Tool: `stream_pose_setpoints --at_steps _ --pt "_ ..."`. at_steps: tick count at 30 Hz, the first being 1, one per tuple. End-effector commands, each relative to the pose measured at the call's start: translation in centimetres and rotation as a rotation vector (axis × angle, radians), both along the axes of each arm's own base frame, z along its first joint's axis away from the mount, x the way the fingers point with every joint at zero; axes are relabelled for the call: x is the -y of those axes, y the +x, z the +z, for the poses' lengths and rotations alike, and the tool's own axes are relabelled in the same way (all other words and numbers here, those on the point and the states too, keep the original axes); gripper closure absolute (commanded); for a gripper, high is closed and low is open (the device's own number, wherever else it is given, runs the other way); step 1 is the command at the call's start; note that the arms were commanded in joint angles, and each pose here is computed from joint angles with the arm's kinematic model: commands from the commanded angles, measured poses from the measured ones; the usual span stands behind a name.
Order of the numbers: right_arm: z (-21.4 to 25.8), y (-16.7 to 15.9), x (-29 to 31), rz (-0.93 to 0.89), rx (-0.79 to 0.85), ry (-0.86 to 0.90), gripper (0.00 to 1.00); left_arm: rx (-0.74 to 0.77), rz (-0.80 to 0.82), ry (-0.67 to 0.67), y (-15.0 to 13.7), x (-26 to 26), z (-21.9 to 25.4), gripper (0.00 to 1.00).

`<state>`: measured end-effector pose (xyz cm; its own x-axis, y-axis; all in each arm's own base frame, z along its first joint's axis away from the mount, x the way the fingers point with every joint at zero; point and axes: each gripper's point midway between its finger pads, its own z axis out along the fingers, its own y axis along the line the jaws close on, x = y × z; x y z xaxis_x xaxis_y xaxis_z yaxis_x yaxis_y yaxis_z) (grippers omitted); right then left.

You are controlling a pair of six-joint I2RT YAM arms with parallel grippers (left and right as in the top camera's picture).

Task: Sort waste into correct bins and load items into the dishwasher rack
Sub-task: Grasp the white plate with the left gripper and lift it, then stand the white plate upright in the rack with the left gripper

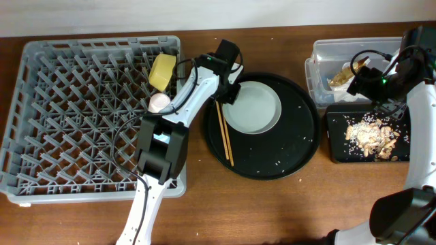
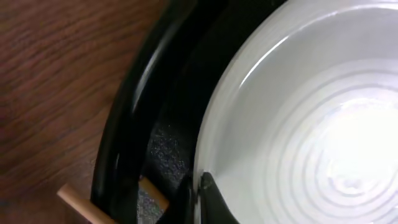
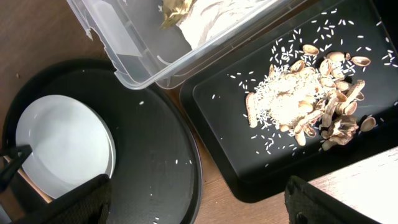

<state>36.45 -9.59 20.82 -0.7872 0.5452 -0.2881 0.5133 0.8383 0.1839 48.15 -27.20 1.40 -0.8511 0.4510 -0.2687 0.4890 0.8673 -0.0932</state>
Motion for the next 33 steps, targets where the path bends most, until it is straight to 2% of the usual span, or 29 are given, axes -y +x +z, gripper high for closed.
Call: stream_pose_setpoints --at_steps 1,5,9,12,13,15,16,18,19,21,23,28,31,33 --pt "-0.3 -0.1 0.0 0.000 -0.008 0.001 0.10 -0.020 -0.013 0.020 -0.4 0.1 -1.1 0.99" --pt "-0.3 0.0 0.0 0.000 -0.008 0.001 0.10 0.016 -0.027 -0.049 0.6 1.5 3.3 0.99" --pt "-0.2 0.1 0.0 0.000 -0.002 -0.001 0.10 0.114 -0.029 -0.100 1.2 1.8 11.7 0.99" --pt "-0.2 0.2 0.0 0.000 0.002 -0.002 0.10 0.260 -0.012 -0.147 1.6 0.2 19.8 0.99" --pt "-0.2 0.2 0.1 0.000 0.003 -0.002 0.10 0.348 0.042 -0.102 2.0 -2.3 22.7 0.99" --pt "-0.1 0.3 0.1 0.000 0.007 -0.003 0.10 0.471 0.165 0.072 2.9 -7.9 25.9 0.99" --pt "-0.1 0.4 0.1 0.000 0.011 -0.004 0.10 0.554 0.283 0.221 2.9 -13.0 28.7 0.99" --pt "-0.1 0.4 0.1 0.000 0.014 -0.005 0.10 0.612 0.396 0.368 2.4 -17.9 31.1 0.99" --pt "-0.1 0.4 0.1 0.000 0.014 -0.005 0.10 0.640 0.469 0.484 1.9 -21.0 32.3 1.00" --pt "-0.1 0.4 0.1 0.000 0.014 -0.005 0.10 0.668 0.572 0.648 1.2 -25.2 33.8 0.99" --pt "-0.1 0.4 0.1 0.000 0.014 -0.005 0.10 0.686 0.628 0.692 1.4 -27.5 34.5 1.00" --pt "0.0 0.6 0.2 0.000 0.020 -0.007 0.09 0.670 0.726 0.755 1.6 -34.3 35.2 1.00" --pt "0.0 0.6 0.2 0.000 0.021 -0.007 0.09 0.622 0.714 0.692 2.2 -35.3 33.6 1.00" --pt "0.0 0.6 0.2 0.000 0.020 -0.007 0.10 0.583 0.701 0.696 2.9 -35.6 32.0 1.00"
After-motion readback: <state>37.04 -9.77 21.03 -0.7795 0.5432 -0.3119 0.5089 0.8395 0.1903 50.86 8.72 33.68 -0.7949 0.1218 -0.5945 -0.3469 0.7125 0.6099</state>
